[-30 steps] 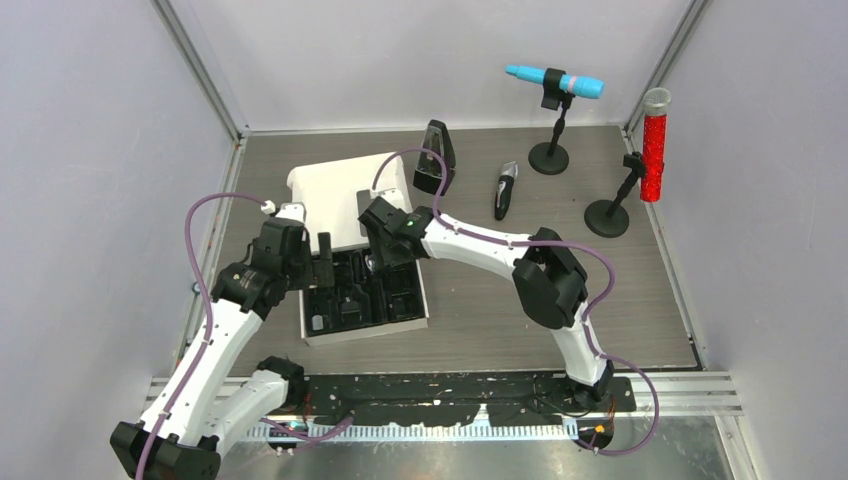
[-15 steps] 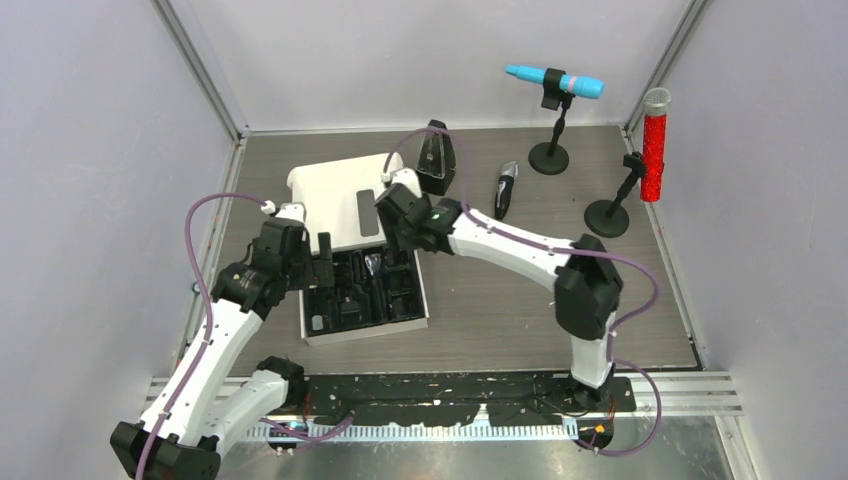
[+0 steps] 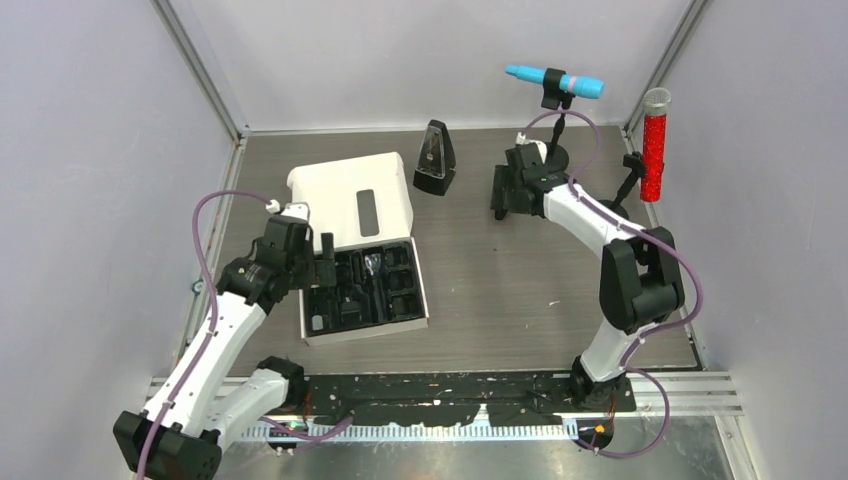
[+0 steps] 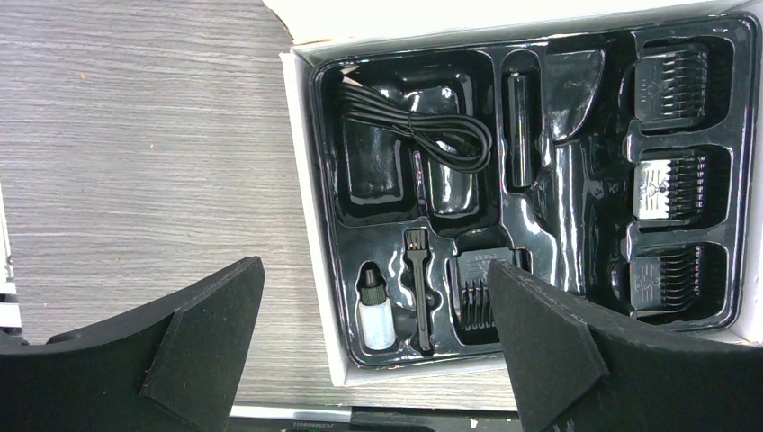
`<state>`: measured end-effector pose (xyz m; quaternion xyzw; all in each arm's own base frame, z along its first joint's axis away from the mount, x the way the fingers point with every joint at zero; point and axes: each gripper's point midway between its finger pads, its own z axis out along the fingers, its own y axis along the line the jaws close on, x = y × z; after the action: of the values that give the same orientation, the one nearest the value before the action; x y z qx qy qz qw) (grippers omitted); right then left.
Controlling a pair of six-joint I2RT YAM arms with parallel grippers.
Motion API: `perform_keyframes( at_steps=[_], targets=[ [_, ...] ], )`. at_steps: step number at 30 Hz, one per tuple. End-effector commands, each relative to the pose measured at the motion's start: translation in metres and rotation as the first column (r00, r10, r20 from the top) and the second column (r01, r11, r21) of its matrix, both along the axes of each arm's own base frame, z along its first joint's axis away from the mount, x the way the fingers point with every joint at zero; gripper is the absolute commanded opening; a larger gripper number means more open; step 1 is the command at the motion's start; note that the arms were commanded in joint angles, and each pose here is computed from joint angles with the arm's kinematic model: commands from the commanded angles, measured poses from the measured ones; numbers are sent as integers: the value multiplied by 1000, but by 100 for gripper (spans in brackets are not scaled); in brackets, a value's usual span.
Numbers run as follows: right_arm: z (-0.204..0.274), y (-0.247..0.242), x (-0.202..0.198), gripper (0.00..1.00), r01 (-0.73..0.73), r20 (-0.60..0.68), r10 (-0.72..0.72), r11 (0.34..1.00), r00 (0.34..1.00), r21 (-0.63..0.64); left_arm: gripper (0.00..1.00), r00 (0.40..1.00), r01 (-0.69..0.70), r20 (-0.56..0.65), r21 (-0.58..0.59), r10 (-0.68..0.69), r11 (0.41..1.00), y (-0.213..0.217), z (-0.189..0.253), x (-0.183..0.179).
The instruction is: Sort the hair-cutting tools
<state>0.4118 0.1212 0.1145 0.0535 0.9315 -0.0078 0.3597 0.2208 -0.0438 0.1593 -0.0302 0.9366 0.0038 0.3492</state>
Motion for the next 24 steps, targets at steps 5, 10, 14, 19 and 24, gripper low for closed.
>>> perform_keyframes(
  at_steps=[5, 10, 14, 19, 24],
  targets=[
    [-16, 9, 64, 79, -92, 57, 82, 978, 995, 186, 100, 999, 37, -2, 5, -37, 999, -6, -2, 9],
    [-31, 4, 85, 80, -68, 40, 61, 973, 997, 222, 100, 999, 33, -28, 19, -32, 999, -5, -6, 10],
    [-49, 5, 98, 77, -53, 7, 53, 964, 999, 260, 100, 999, 34, -38, 25, -33, 999, -5, -8, 11],
    [-68, 9, 103, 71, -49, -31, 60, 958, 998, 283, 100, 999, 33, -38, 30, -32, 999, -4, -8, 10],
    [-70, 14, 97, 56, -58, -45, 77, 947, 996, 317, 100, 999, 36, -35, 24, -35, 999, -5, -7, 11]
  ],
)
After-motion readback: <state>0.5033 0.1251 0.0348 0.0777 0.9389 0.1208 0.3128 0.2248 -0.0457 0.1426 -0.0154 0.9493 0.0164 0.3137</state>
